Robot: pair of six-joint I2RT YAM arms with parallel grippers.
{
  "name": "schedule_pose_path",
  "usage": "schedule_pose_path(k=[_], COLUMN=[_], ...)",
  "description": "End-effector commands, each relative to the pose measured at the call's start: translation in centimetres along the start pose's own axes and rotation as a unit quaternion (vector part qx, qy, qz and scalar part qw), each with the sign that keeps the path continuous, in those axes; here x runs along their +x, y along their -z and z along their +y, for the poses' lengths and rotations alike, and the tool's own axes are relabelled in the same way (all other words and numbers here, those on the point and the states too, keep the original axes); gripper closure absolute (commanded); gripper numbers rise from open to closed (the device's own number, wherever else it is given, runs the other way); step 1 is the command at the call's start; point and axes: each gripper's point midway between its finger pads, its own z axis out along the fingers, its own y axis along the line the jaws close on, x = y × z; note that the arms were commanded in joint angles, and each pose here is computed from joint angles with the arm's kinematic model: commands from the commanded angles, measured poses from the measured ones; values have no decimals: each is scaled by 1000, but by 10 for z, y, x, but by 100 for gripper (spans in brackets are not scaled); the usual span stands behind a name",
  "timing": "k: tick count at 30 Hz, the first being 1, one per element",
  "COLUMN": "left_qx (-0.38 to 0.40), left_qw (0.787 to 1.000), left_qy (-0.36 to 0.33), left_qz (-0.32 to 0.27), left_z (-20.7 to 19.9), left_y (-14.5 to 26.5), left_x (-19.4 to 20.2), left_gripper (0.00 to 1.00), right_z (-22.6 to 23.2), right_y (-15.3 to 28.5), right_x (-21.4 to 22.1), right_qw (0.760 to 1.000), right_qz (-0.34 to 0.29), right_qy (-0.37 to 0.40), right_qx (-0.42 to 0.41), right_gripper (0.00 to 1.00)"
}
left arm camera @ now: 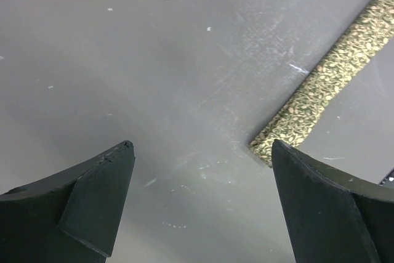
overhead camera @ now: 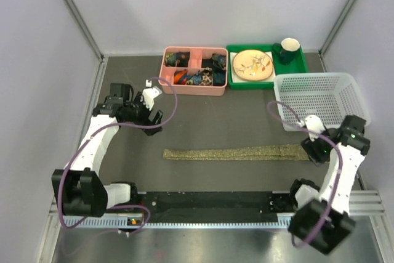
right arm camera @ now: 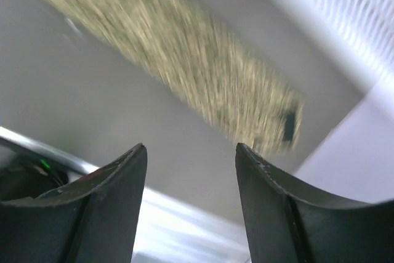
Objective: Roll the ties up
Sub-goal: Flatten out the tie at the center of the board.
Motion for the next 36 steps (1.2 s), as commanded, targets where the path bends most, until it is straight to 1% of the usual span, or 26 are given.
schedule_pose_path(k=[1,3,4,5,6,7,8,9,11,12,13,15,16,18,19,21,22,25,28,30,36], left_qx=[33,38,36,36,39,49,59,76,104,108,117,120,124,131,129,128,125,122,123,126,125], left_qw=[999,999,999,999,998,997,996,991,983,971,965,953,952,951,951,951,951,951,951,951,952], left_qy=[-20,-24,-25,-27,-43,-51,-64,-106,-150,-207,-225,-266,-267,-268,-270,-268,-269,-273,-272,-270,-268], left_qz=[-27,-28,-29,-30,-32,-30,-29,-20,20,47,68,79,83,85,82,86,84,81,80,82,83], left_z=[-6,-7,-7,-7,-9,-14,-19,-30,-49,-58,-66,-74,-76,-79,-78,-76,-74,-72,-73,-73,-74], left_y=[-4,-3,-2,-2,-1,-3,-5,-11,-22,-30,-37,-46,-48,-52,-52,-55,-54,-55,-56,-57,-57], left_x=[-17,-18,-19,-19,-19,-14,-12,-10,12,21,37,44,48,46,41,39,35,30,31,33,36], left_gripper=[4,5,5,5,5,7,9,11,16,16,17,18,18,18,18,18,18,18,17,18,17], right_z=[-24,-37,-55,-59,-65,-77,-83,-87,-97,-99,-107,-115,-122,-126,-122,-129,-124,-122,-121,-125,-123], right_y=[-7,-11,2,-3,-2,3,4,1,-1,-3,-6,-11,-14,-19,-25,-29,-35,-44,-53,-57,-67], right_x=[76,89,96,99,101,103,105,108,112,114,117,121,124,127,129,134,136,140,145,146,147], right_qw=[998,997,995,993,991,989,987,986,982,980,976,968,960,953,945,944,938,931,922,919,906], right_qz=[59,38,32,13,7,3,-9,-13,-17,-19,-23,-28,-32,-34,-36,-35,-35,-37,-37,-45,-55], right_qy=[-26,-72,-93,-119,-133,-146,-161,-168,-187,-196,-211,-240,-267,-286,-311,-308,-326,-344,-367,-371,-398], right_qx=[-2,-16,9,-9,-10,1,8,6,26,32,49,69,83,95,96,115,115,115,119,129,134], right_gripper=[43,45,46,49,51,57,60,64,66,69,72,76,78,80,80,80,80,78,76,71,68])
